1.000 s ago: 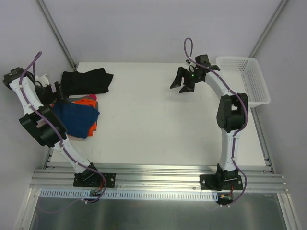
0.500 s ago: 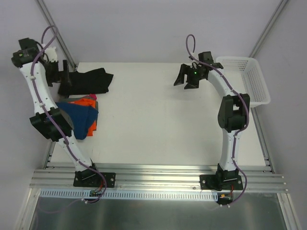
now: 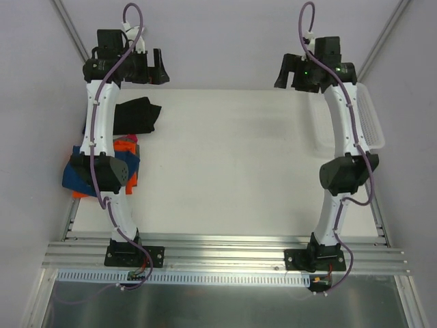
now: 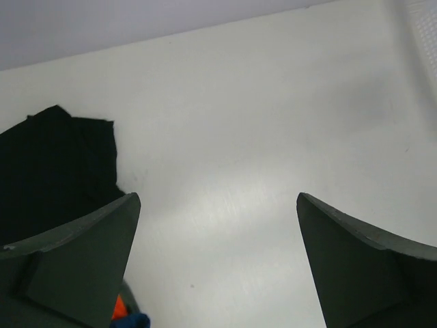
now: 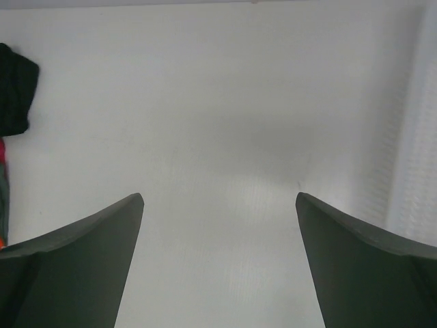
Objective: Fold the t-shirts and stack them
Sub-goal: Neatly place the folded tshirt to the corner
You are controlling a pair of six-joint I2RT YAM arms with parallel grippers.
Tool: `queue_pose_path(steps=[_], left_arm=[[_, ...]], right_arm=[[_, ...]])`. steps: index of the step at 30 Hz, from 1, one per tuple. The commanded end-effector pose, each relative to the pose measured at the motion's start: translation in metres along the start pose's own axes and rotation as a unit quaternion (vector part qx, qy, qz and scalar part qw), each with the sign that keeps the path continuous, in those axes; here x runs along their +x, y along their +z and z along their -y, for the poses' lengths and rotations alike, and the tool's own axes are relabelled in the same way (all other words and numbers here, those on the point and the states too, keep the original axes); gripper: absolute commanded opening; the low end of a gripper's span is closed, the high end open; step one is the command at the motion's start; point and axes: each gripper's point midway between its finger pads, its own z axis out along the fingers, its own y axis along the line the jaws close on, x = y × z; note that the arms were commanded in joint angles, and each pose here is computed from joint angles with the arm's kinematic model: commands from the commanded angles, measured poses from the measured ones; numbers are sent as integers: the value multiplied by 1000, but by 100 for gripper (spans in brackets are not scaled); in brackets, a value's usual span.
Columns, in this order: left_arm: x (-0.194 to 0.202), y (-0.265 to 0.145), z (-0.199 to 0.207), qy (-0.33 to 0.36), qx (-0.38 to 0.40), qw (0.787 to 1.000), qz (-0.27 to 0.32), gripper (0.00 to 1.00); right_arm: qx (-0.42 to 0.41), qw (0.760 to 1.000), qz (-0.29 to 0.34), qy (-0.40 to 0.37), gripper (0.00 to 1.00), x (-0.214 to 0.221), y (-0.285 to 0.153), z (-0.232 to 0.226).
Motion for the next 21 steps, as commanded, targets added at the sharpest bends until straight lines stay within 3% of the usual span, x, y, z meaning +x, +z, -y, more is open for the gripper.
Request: queue_pose_path(steps=[1, 8, 14, 21], left_arm=[[-35, 0, 41, -8, 34, 997, 63, 99], [-50, -44, 55, 19, 20, 994, 102, 99], [-13, -75, 74, 120, 24, 989, 80, 99], [11, -95, 65, 121, -32, 990, 65, 99]], right_arm=[[123, 992, -1, -17, 100, 12, -83, 30], [188, 980, 28, -63, 97, 34, -173, 38], [177, 978, 73, -77, 97, 63, -221, 29], [168, 982, 67, -63, 97, 87, -220, 29]])
